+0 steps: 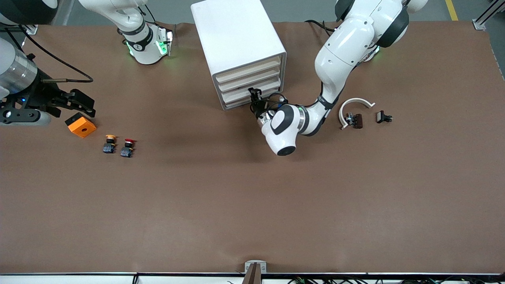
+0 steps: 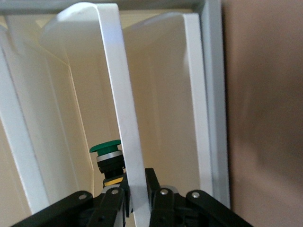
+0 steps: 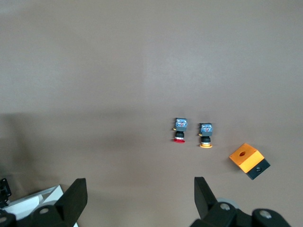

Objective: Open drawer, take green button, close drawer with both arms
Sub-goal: 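Pull the drawer open with the left gripper, then grasp the green-capped button in the drawer with the right gripper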

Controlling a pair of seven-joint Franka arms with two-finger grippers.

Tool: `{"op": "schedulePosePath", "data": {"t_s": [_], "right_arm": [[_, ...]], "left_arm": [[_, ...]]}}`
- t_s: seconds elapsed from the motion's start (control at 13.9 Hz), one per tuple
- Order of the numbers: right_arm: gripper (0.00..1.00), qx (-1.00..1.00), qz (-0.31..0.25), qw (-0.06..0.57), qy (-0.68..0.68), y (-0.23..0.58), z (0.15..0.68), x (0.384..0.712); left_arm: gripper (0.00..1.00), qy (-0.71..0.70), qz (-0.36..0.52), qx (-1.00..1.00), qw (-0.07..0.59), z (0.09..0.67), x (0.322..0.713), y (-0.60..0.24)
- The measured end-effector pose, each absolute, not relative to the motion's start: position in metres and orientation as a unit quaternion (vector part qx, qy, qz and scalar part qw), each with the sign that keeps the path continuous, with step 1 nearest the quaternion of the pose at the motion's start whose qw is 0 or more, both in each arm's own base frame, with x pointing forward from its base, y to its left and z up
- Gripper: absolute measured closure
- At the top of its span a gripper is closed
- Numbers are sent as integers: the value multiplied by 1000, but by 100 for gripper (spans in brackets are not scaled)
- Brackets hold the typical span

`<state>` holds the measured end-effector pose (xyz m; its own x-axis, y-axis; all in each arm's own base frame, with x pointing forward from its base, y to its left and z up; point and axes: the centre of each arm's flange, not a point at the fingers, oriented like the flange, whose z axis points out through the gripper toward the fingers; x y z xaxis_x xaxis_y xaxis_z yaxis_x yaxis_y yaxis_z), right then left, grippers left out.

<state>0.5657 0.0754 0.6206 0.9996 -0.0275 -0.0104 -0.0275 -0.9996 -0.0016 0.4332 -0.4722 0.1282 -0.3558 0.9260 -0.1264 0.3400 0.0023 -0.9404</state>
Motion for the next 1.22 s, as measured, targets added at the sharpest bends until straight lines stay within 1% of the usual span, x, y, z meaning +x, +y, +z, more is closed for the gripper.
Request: {"op": "schedulePosePath", "data": {"t_s": [0.22,0.5,0.79,1.01,1.08,1.22], "right_arm": [[0,-999,5,1,39,105,621,561],[0,-992,5,1,129,166,622,546],[0,-979,7,-2,203,262,619,508],[0,-971,15,-12,240,334,595,481],[0,-968,15,-14,250,356,581,476],[0,-963,16,-19,267,394,549,471]], "left_arm": [[86,-663,501,-485,272,134,461,-454],[87,-681,493,-482,248,145,494,-435],[87,-690,495,-474,233,148,512,-419],[85,-695,495,-474,218,151,523,-412],[78,-699,493,-476,207,150,528,-409],[59,-702,490,-480,190,152,537,-404]]}}
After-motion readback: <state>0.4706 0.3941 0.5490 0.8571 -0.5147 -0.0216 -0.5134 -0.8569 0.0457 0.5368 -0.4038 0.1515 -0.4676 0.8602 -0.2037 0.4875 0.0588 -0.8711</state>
